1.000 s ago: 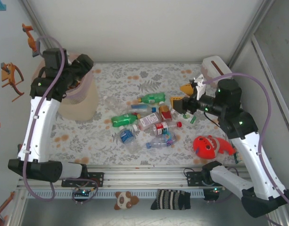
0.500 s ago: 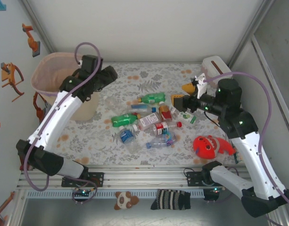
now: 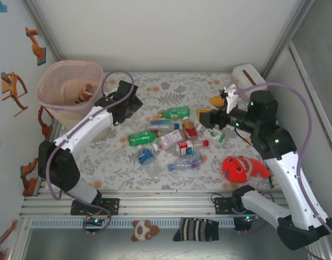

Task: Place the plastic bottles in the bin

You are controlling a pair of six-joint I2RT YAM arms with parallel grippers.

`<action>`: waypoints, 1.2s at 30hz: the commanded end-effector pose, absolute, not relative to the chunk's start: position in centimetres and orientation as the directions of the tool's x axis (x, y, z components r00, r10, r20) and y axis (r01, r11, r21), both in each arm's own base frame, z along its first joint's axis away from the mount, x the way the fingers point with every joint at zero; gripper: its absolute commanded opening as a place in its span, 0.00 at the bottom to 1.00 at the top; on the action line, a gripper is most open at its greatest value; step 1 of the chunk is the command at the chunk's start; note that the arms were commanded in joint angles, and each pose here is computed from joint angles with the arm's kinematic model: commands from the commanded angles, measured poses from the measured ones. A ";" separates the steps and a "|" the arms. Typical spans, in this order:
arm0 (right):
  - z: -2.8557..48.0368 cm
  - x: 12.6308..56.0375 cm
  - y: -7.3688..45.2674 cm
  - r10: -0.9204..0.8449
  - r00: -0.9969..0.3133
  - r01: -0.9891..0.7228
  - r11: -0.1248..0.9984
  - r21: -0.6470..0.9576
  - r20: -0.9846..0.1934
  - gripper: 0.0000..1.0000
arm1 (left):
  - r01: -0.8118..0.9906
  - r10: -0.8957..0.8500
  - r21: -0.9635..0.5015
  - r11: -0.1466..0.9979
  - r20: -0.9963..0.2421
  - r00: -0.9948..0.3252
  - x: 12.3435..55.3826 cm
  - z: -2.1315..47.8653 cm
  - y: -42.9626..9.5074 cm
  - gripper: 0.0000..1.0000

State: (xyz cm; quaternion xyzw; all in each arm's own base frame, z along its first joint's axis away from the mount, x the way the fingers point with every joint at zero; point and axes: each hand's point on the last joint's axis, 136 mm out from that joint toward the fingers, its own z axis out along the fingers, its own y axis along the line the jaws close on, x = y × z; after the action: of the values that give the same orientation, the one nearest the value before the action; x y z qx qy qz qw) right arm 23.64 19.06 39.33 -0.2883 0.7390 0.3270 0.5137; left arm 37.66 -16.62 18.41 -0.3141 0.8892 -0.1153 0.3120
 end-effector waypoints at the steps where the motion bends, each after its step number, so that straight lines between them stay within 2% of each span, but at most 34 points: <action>1: 40.6 23.4 18.8 -0.077 -0.276 -0.764 0.622 0.170 -0.958 0.75 | -0.554 -0.707 -0.439 0.707 -0.433 -0.558 38.1 16.8 -17.0 0.79; 15: 40.3 23.1 18.6 -0.100 -0.274 -0.763 0.628 0.153 -0.957 0.76 | -0.678 -0.768 -0.362 0.640 -0.275 -0.578 38.4 9.1 -18.2 0.81; 26: 39.8 23.0 18.4 -0.109 -0.281 -0.758 0.634 0.151 -0.954 0.76 | -0.723 -0.769 -0.263 0.639 -0.233 -0.595 38.1 6.1 -18.0 0.83; 36: 39.5 22.9 18.1 -0.124 -0.278 -0.752 0.646 0.135 -0.953 0.76 | -0.735 -0.773 -0.240 0.634 -0.201 -0.601 38.6 4.3 -17.8 0.75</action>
State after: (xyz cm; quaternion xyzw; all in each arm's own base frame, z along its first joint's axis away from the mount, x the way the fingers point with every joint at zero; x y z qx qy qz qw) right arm 23.34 18.56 38.70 -0.2919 0.7472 0.3104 0.5101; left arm 38.44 -17.85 4.39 -0.4163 0.8937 -0.0665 0.1532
